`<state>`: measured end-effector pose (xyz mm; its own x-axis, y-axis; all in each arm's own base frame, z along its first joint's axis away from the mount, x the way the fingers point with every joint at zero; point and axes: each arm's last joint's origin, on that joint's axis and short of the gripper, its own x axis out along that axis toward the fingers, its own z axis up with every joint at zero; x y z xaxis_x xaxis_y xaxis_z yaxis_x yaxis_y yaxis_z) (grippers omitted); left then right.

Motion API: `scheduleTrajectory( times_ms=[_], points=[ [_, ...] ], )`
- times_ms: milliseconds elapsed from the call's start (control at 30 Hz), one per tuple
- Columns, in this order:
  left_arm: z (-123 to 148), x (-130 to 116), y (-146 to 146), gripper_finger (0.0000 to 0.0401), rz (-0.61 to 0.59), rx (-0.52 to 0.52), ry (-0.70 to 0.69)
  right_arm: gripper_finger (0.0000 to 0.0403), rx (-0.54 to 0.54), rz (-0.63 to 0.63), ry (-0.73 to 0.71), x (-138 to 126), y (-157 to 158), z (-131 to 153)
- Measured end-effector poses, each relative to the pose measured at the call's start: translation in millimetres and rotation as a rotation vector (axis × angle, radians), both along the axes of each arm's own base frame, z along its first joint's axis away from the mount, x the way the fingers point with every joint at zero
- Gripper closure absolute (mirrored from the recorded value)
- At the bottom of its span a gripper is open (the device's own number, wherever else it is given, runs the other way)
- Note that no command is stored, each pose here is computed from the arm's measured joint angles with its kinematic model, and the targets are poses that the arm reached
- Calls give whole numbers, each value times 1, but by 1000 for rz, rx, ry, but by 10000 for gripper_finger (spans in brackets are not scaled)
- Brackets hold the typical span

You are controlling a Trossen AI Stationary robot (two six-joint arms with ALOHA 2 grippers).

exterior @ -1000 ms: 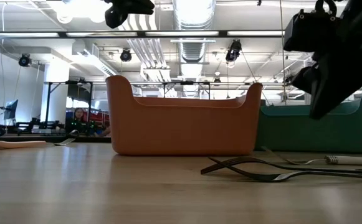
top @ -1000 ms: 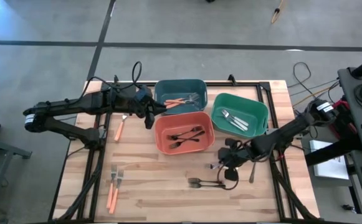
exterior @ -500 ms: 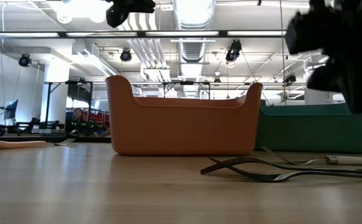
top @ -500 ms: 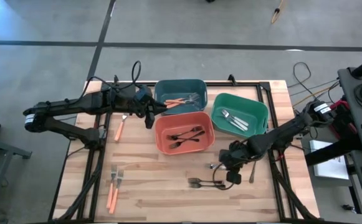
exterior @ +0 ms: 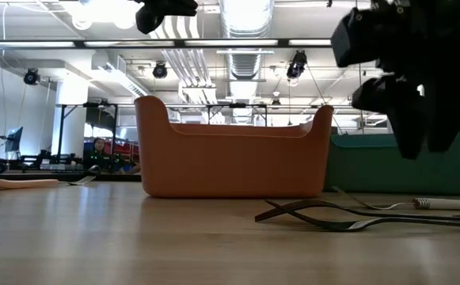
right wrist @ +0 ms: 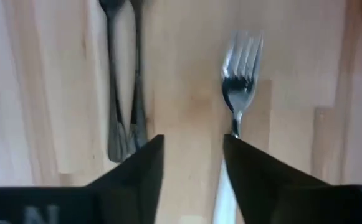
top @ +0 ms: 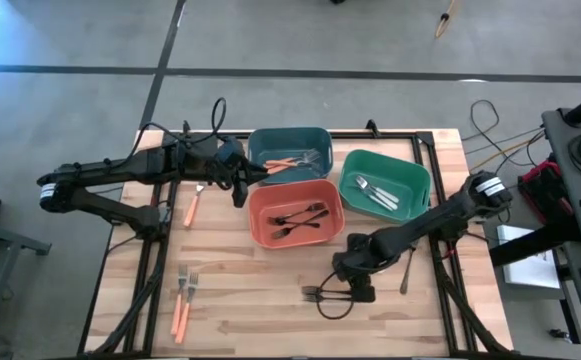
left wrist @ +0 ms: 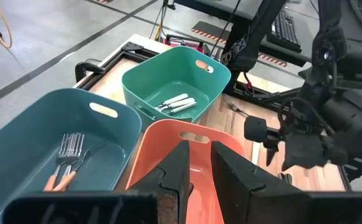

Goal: Sort silverware by color (type)
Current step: Put the white fork into the green bin

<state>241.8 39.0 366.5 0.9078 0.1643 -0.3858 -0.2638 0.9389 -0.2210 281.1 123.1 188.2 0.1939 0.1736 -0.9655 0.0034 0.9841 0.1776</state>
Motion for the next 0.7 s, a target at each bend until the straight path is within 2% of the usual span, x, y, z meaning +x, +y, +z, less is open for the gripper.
scheduleTrajectory(
  times_ms=[167, 333, 533, 700],
  points=[
    [0, 0, 0, 352, -2, 5, 2, 194, -40, -22, 34, -12, -6, -19],
    [0, 0, 0, 352, -2, 4, 3, 184, -43, -46, 41, -18, -10, -41],
    [0, 0, 0, 352, -1, 2, 1, 215, -45, -64, 40, -19, -16, -60],
    [0, 0, 0, 352, -1, 1, 0, 277, -60, -72, 67, -21, -20, -75]
  ],
)
